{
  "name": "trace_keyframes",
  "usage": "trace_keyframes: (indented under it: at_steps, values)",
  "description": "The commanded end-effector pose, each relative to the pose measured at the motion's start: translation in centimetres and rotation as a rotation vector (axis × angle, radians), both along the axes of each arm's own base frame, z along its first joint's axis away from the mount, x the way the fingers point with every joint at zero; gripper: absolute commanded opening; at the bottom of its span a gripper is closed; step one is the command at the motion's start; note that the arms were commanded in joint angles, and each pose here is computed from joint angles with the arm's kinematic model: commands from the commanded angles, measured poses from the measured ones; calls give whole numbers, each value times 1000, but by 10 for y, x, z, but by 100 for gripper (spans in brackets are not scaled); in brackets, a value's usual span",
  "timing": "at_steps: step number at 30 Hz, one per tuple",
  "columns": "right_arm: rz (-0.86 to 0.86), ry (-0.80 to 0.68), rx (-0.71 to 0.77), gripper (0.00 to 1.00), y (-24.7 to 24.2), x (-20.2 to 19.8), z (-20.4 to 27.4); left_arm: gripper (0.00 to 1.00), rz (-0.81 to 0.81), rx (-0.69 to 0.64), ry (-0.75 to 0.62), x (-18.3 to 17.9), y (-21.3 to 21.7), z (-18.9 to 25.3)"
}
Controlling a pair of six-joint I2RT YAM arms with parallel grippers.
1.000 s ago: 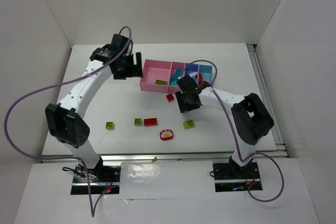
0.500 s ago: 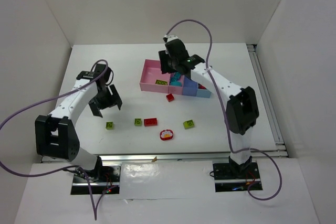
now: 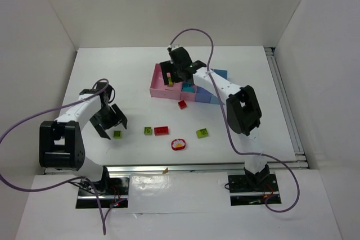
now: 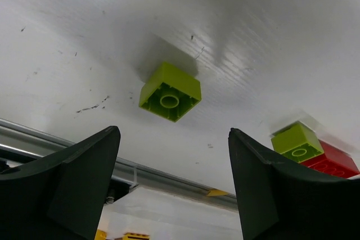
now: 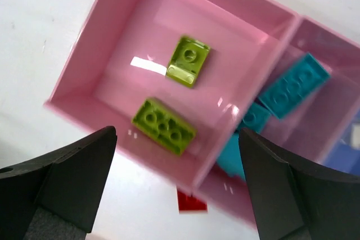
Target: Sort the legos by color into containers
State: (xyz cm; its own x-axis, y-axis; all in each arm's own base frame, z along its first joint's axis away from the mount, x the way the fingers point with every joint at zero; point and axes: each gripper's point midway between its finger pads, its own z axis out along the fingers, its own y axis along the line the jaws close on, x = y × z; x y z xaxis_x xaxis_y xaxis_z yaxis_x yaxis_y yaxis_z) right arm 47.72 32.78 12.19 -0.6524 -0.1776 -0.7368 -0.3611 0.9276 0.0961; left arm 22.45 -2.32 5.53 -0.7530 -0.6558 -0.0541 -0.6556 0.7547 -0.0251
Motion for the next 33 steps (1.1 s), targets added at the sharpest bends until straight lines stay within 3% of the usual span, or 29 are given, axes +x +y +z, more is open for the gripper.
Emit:
trace_keyframes:
  at_steps: [1, 11, 14, 17, 20, 24, 31, 33]
  values:
    - [-29, -115, 54, 96, -15, -20, 74, 88, -9, -36, -6, 9, -3, -13]
    - [-193, 57, -120, 96, -116, -122, 41, 76, -49, 19, 16, 10, 5, -32]
    - [-231, 91, -170, 96, -137, -142, 32, 65, -61, 19, 22, 8, 2, -38]
    - [-257, 107, -189, 96, -147, -151, 28, 45, -98, 10, -3, 14, -8, -36]
    - [-266, 116, -188, 96, -150, -155, 27, 38, -125, 19, -25, 24, -14, -32]
    - [-235, 163, -159, 96, -146, -168, 18, 38, -172, 20, -57, 38, -20, -12]
    - [-206, 297, -121, 97, -145, -199, -14, 38, -394, -112, -374, 117, -78, 103]
    - [-182, 303, -86, 97, -139, -201, -14, 38, -442, -143, -395, 134, -95, 112]
